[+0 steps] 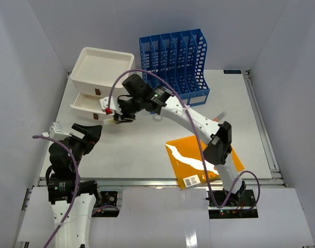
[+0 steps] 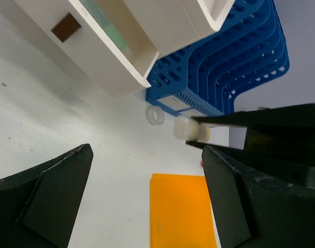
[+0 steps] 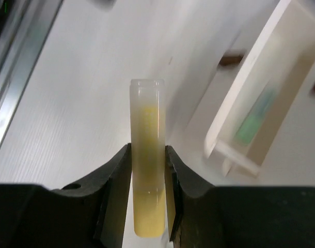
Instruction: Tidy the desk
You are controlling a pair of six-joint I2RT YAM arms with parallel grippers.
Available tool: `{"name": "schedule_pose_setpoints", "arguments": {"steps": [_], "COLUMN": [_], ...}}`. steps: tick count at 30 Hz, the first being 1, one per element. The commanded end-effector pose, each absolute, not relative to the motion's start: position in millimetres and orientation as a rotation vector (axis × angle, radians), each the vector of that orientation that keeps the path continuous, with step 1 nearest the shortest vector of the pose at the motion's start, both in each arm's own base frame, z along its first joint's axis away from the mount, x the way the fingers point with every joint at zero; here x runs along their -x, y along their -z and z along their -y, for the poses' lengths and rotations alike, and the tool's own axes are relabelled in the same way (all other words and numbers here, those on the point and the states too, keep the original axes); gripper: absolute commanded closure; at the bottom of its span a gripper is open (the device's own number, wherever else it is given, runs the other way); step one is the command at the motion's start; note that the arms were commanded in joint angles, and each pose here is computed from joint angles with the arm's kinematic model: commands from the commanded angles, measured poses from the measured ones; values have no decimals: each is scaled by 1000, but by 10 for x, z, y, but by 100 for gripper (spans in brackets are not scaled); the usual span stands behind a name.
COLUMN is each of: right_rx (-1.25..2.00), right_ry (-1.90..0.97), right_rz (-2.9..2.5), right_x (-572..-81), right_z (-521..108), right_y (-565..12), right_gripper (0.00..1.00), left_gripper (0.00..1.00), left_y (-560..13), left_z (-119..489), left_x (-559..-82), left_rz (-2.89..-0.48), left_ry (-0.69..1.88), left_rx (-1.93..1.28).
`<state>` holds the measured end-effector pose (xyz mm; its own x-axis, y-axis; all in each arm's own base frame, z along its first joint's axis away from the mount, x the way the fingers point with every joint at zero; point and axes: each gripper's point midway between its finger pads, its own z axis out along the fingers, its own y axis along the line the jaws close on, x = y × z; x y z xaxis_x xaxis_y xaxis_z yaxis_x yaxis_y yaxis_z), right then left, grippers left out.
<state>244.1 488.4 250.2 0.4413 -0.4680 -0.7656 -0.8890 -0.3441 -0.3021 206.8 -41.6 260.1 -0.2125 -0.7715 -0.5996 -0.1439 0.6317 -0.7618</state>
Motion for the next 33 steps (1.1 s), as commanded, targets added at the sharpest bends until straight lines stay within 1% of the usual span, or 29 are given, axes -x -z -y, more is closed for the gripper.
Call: {"name": "schedule_pose_setpoints", "arguments": {"steps": [1, 5, 6, 8, 10, 14, 15, 16, 18, 20, 21, 22, 26, 28, 30, 33], "right_rx": [1711, 1498, 1440, 1374, 1326, 1270, 1269, 1262, 1253, 1263, 1273, 1290, 1337, 1362, 1383, 1358], "right_ry": [-712, -637, -619, -569, -537, -470, -453, -441, -431, -446, -456, -472, -589, -670, -799, -827], "right_rz": [-1230, -1213, -1176, -1181, -1169, -1125, -1120, -1112, -1104, -1097, -1099, -1106, -1069, -1034, -1003, -1049], "right_x": [-2769, -3158, -3255, -3432, -3550, -3734, -3769, -3792, -3825, -3780, -3749, -3703, -3378, -3132, -2880, -2741], "right_z": [-5455, -5749, -5827, -5913, -5966, -6052, -6066, -6069, -6079, -6064, -6052, -6033, -5889, -5730, -5522, -4936], "right_y": [-2644, -2744, -2845, -2794, -2775, -2705, -2650, -2661, -2642, -2676, -2676, -2671, -3097, -3446, -3728, -4054], "right_gripper": [86, 89, 91, 92, 90, 81, 77, 71, 49, 30, 22, 16, 9, 8, 6, 3], "left_gripper": [2, 2, 2, 2, 2, 2, 2, 2, 2, 2, 2, 2, 2, 2, 2, 2], "left_y": [-2514, -2459, -2437, -2414, -2393, -2377, -2394, -2397, -2419, -2437, -2440, -2433, -2446, -2493, -2515, -2472], "left_z": [217, 267, 280, 295, 297, 317, 324, 328, 333, 334, 337, 348, 445, 532, 651, 805], "left_x": [-1936, -1903, -1901, -1906, -1914, -1936, -1936, -1937, -1934, -1925, -1921, -1920, -1925, -1928, -1940, -1934], "left_rz": [-1711, -1734, -1743, -1756, -1767, -1779, -1777, -1778, -1777, -1773, -1772, -1774, -1769, -1756, -1745, -1756], "left_ry": [574, 595, 600, 603, 599, 609, 614, 616, 618, 619, 621, 628, 691, 738, 800, 893], "left_rx": [870, 861, 858, 849, 847, 843, 840, 839, 832, 830, 829, 827, 786, 712, 618, 546]}}
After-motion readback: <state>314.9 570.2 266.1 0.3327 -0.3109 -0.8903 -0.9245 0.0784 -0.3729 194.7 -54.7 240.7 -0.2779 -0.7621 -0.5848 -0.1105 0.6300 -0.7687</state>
